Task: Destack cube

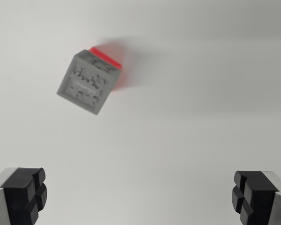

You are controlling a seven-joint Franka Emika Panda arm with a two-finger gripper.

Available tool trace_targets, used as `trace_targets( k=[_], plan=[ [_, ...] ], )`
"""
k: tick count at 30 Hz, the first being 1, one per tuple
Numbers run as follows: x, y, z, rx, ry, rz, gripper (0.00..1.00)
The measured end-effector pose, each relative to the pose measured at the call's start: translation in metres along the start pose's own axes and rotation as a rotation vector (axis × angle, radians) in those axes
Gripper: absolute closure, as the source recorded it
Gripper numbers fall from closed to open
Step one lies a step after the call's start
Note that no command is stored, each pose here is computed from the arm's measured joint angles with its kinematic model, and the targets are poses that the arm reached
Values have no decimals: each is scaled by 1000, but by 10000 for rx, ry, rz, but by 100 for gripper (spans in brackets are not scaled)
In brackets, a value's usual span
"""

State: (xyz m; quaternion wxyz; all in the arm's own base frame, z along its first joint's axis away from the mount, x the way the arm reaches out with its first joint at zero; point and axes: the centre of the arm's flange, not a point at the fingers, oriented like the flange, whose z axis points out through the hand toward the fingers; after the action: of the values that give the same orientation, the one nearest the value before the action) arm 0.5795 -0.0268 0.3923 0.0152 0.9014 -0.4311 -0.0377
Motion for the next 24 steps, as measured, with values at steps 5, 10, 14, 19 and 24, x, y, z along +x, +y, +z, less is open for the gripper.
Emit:
trace_targets(
  k=[5, 10, 14, 19, 24],
  plan=[
    [-4, -3, 7, 39, 40, 357, 0],
    [-10, -7, 16, 98, 90, 852, 0],
    [-17, -12, 27, 175, 132, 1427, 0],
    [-25, -18, 40, 272, 182, 2134, 0],
    [-36, -25, 56, 394, 237, 3019, 0]
  ],
)
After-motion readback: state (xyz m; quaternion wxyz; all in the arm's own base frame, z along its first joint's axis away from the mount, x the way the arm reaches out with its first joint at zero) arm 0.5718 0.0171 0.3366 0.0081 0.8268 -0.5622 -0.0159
